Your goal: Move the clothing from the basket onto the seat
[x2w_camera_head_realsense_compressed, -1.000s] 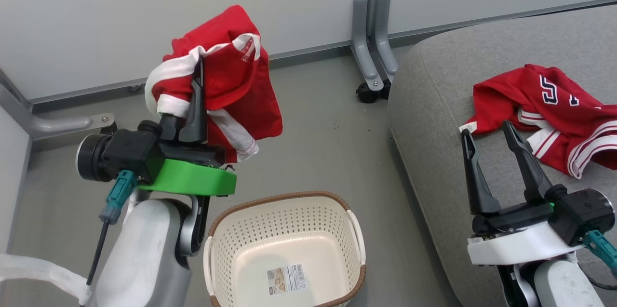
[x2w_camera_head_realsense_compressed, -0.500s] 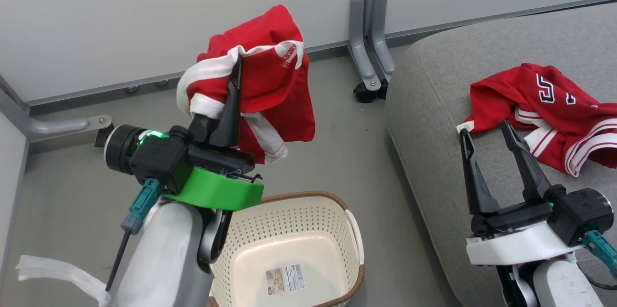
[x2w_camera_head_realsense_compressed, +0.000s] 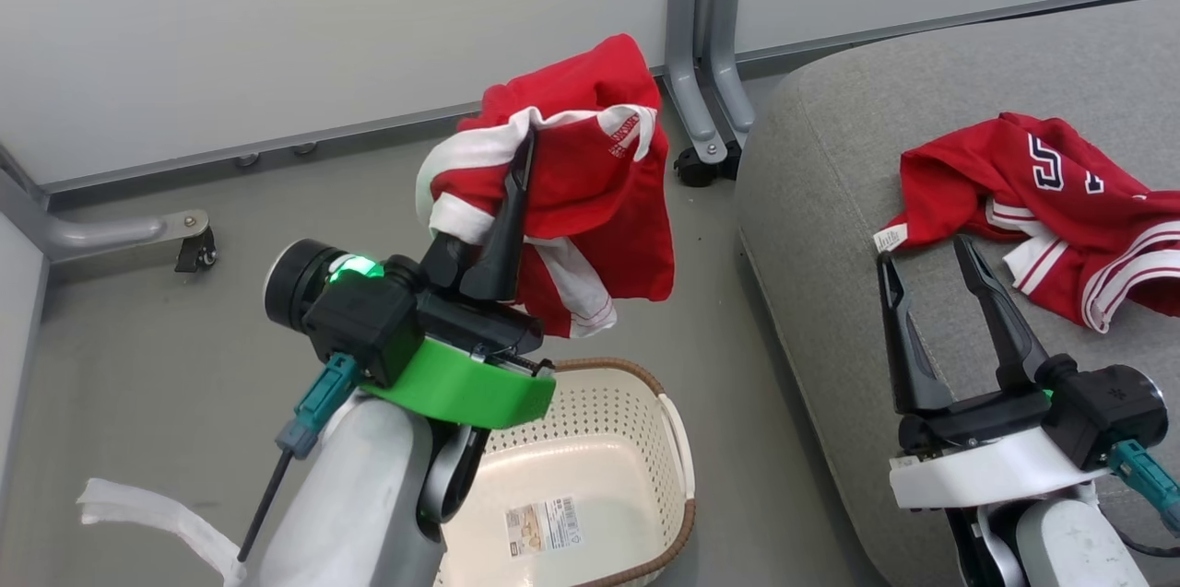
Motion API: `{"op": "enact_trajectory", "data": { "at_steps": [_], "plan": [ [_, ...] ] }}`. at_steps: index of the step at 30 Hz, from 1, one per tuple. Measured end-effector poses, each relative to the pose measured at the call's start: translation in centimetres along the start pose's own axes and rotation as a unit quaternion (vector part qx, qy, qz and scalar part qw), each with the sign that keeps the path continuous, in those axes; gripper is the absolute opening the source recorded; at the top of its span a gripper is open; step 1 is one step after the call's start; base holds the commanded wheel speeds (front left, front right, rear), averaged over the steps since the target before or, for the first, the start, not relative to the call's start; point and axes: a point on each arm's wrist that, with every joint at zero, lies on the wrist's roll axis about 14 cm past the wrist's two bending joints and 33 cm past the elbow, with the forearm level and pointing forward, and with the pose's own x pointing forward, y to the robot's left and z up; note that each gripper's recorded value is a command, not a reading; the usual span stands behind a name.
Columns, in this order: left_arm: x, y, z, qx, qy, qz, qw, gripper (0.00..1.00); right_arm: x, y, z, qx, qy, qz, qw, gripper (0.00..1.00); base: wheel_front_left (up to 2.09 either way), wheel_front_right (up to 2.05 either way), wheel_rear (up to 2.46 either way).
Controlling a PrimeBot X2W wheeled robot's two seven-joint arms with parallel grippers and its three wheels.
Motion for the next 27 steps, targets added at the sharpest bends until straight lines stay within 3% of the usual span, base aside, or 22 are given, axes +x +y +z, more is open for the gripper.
{"op": "enact_trajectory", "data": {
  "at_steps": [12, 19, 27],
  "plan": [
    [-0.1, -3.5, -1.3, -0.041, 0.017, -0.057, 0.997, 0.00, -0.2, -0.5, -0.4, -0.002, 0.008, -0.006, 1.000, 1.00, 0.00, 0.00, 0.00],
    [0.0, -3.5, -1.3, -0.045, 0.016, -0.059, 0.997, 0.00, -0.4, -0.5, -0.6, -0.003, 0.012, -0.006, 1.000, 1.00, 0.00, 0.00, 0.00],
    [0.0, -3.5, -1.2, -0.046, 0.015, -0.060, 0.997, 0.00, -0.8, 3.7, -1.0, 0.046, 0.026, 0.083, 0.995, 1.00, 0.00, 0.00, 0.00]
  ]
}}
